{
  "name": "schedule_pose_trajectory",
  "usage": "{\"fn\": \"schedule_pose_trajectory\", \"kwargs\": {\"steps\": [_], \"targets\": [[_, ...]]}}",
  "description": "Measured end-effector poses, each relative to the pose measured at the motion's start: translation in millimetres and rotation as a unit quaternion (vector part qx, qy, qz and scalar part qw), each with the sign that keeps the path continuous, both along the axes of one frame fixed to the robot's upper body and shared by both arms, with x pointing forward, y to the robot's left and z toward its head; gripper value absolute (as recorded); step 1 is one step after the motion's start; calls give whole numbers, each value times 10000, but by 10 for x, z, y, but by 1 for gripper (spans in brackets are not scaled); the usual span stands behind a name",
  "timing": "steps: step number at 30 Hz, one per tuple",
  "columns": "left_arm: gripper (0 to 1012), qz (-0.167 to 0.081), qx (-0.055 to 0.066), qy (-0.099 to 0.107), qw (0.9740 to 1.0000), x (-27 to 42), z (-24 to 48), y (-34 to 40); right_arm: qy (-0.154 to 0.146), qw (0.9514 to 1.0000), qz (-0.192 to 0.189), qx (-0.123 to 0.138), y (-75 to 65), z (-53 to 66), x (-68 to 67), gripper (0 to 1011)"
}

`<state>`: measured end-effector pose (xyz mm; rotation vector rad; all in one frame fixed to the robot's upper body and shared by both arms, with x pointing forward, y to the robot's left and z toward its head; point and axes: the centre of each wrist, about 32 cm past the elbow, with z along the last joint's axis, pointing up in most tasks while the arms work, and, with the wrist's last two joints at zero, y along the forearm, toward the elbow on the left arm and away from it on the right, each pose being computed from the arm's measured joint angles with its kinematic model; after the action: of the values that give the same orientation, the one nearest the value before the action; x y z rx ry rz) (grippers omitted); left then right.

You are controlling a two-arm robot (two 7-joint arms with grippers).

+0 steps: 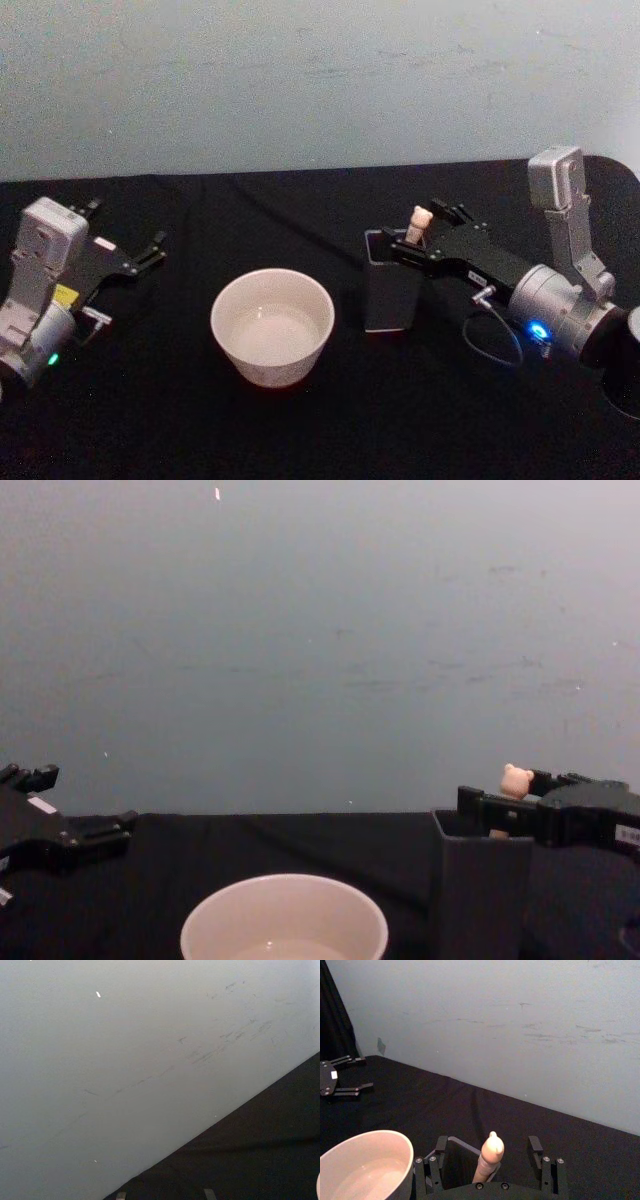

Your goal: Pick up the stirring spoon with one hand, stir inside the cup, then place it back in its original position.

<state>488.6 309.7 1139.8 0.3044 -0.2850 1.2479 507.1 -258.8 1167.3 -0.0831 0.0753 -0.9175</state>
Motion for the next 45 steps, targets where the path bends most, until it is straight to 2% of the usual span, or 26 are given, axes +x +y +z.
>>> {"fn": "schedule_pose_trajectory", "kwargs": {"steps": [5,11,12,15,16,20,23,31,45], "targets": [[1001,0,0,0,10000,0,0,0,-2,10000,-3,10,-1,1,0,1003],[1001,0,1,0,10000,0,0,0,-5,10000,-5,20,-3,1,-1,869],[1001,0,0,0,10000,0,0,0,-5,10000,-5,21,-3,1,-1,818],[1001,0,0,0,10000,0,0,0,-7,10000,-6,23,-4,1,-2,763],[1001,0,0,0,10000,0,0,0,-7,10000,-5,24,-4,1,-3,707],[1001,0,0,0,10000,0,0,0,-8,10000,-6,25,-5,0,-3,616],[1001,0,0,0,10000,0,0,0,-9,10000,-6,27,-5,0,-3,483],[1001,0,0,0,10000,0,0,0,-12,10000,-5,34,-5,0,-4,235],[1001,0,0,0,10000,0,0,0,-84,9999,61,38,4,5,-21,225]]}}
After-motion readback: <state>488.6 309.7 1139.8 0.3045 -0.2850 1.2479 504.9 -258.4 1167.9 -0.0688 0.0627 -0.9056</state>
